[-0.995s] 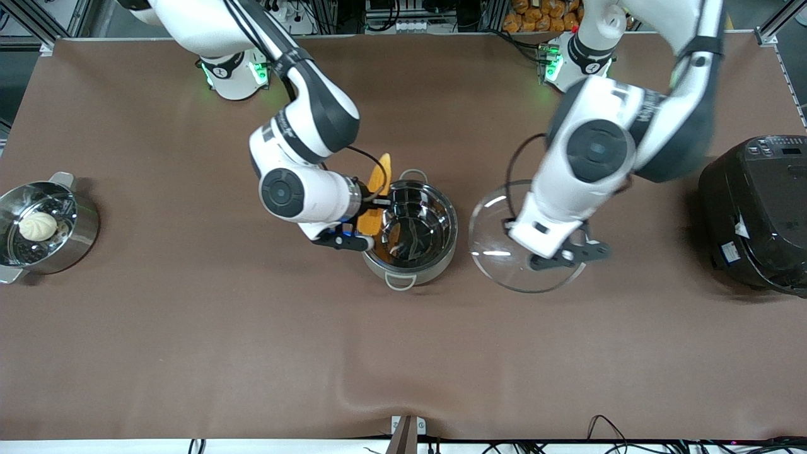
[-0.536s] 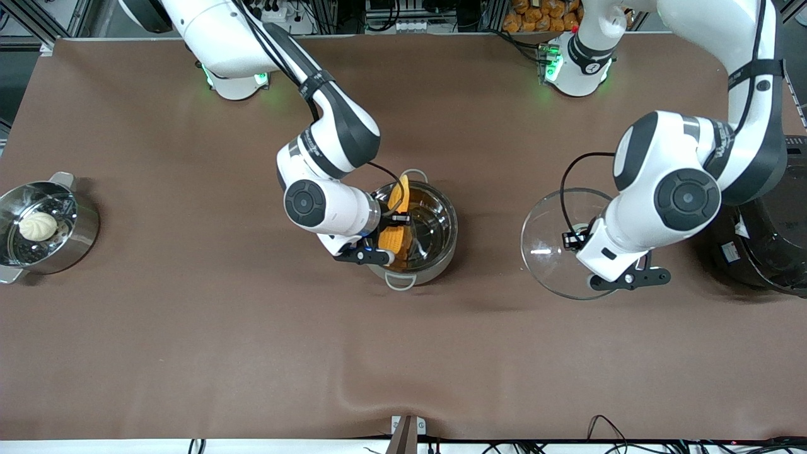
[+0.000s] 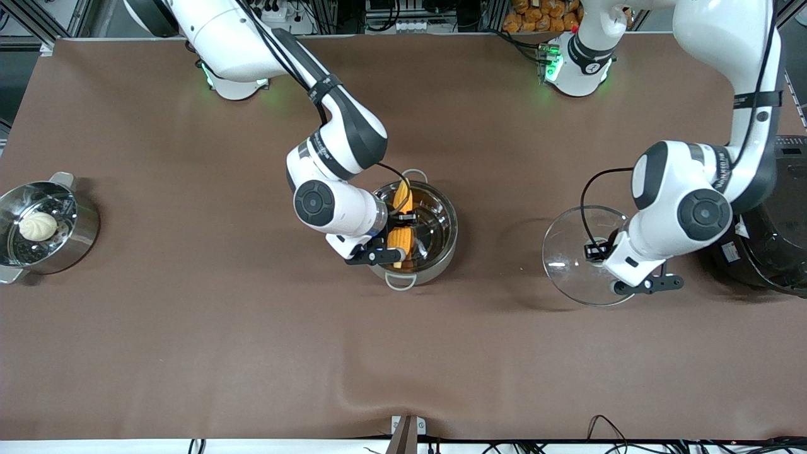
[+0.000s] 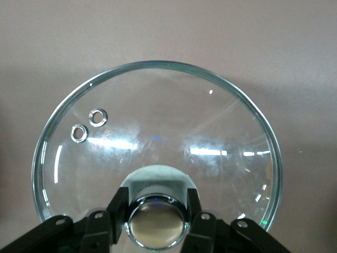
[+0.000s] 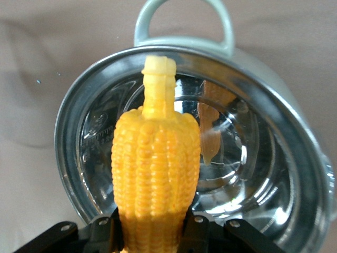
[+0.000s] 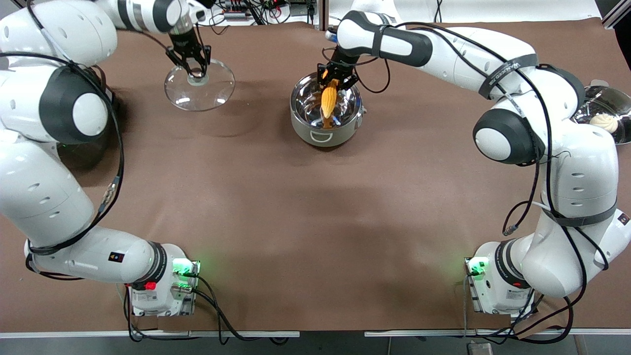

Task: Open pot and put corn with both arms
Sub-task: 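Move the corn over the pot while the left gripper lowers the lid, then lower the corn into the pot and open the right gripper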

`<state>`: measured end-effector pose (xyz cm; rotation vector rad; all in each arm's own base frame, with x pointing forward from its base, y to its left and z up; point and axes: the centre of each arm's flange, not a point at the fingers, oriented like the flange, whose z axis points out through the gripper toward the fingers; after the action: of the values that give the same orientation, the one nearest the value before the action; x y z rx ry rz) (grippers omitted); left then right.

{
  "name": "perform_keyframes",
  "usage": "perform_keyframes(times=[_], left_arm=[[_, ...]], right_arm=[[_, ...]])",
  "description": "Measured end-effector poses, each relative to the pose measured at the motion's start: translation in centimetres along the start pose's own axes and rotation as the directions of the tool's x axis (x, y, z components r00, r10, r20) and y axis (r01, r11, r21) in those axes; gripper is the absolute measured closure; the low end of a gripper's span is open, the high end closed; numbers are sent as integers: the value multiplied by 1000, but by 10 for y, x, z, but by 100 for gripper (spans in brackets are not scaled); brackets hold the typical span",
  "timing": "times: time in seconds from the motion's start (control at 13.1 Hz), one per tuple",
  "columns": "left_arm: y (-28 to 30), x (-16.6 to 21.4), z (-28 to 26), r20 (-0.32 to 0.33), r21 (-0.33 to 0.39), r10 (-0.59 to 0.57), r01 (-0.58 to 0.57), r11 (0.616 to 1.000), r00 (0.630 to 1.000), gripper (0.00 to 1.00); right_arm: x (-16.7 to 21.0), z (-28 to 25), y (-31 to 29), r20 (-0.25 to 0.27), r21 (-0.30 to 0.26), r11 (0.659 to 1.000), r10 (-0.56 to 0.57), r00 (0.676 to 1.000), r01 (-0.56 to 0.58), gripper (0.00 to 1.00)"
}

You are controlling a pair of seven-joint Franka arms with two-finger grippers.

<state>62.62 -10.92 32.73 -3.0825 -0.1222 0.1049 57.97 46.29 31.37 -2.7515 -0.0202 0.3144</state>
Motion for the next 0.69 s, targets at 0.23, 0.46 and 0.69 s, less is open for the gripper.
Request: perform_keyframes(times=[0.23,0.46,0.69], left_arm=[[0,-21,41,-22,-11,10,-10,1000,1000,51],[-6,-35,69,-26,-14,5,-6,1000,1000,51],[-9,-46,87,-24,-15,4,-4,1000,1000,51]], right_arm=[[1,14,0,-1,-4,999,-34,999,34,61],[4,22,4,1,-8,999,-36,999,36,61],[4,23,4,1,-8,999,-36,999,36,55]])
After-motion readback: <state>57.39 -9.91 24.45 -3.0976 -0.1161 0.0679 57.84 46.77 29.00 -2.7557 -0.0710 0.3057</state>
